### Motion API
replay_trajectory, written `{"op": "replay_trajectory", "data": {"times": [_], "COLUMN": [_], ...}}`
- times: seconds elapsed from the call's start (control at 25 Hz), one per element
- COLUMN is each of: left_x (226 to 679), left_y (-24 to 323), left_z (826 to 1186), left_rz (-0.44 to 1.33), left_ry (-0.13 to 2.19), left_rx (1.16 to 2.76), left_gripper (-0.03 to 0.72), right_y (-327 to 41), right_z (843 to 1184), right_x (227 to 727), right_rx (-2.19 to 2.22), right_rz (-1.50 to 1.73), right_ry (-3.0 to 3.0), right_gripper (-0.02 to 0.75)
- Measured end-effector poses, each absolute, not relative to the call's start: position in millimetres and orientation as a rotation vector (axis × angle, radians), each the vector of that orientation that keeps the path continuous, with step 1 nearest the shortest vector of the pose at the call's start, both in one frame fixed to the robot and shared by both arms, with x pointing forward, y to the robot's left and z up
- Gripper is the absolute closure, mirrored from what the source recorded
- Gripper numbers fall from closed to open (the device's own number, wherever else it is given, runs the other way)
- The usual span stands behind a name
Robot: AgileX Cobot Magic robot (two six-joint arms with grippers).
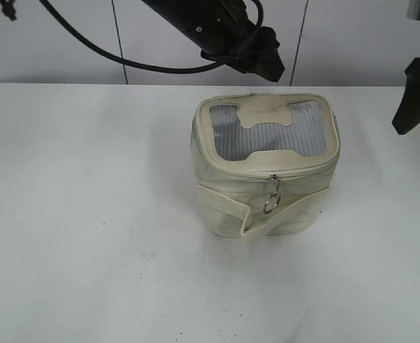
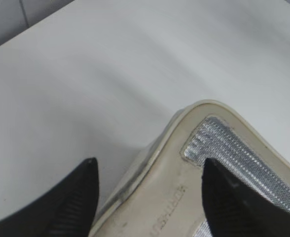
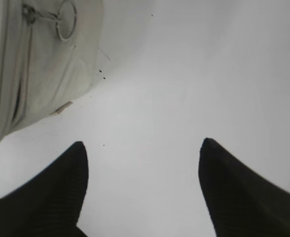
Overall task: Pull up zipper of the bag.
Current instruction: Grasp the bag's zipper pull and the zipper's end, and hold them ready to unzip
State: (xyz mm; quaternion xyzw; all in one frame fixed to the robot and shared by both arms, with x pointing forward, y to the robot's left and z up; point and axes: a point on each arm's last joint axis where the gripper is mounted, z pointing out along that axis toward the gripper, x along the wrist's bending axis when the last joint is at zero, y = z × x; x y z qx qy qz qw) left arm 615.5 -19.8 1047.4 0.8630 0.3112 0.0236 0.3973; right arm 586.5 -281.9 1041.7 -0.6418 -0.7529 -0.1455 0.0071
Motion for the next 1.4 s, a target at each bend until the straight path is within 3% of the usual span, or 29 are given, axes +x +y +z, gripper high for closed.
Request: {"op": "replay_trajectory", "data": {"times": [0.56, 0.68, 0.84, 0.88, 1.2, 1.4], "left_x": [631.2, 633.3, 634.1, 633.7, 633.2, 632.8], "left_y": [-46.3, -45.9, -44.7, -44.7, -44.6, -44.5], "left_z": [1005.3, 999.6, 997.1, 996.9, 997.0, 996.8], "left_rz": [-0.168, -0.176, -0.183, -0.187, -0.193, -0.197], "left_ry": [0.676, 0.678, 0.676, 0.672, 0.668, 0.666], "left_rx": [2.291, 2.299, 2.310, 2.312, 2.316, 2.319], "left_gripper": [0.214, 0.327, 0.611, 0.641, 0.645, 0.645], "right_y": [-276.8, -272.6, -270.0, -269.4, -263.8, -262.8], "right_z": [975.7, 973.8, 962.3, 957.5, 944.2, 948.3], "right_x": [558.8, 561.1, 565.6, 567.0, 578.4, 583.9], "right_rx": [-1.695, -1.626, -1.570, -1.562, -1.508, -1.492], "right_rz": [-0.791, -0.885, -0.907, -0.907, -1.065, -1.182], "right_ry": [-2.754, -2.778, -2.776, -2.768, -2.756, -2.785], "right_gripper": [0.218, 0.218, 0.218, 0.218, 0.220, 0.302]}}
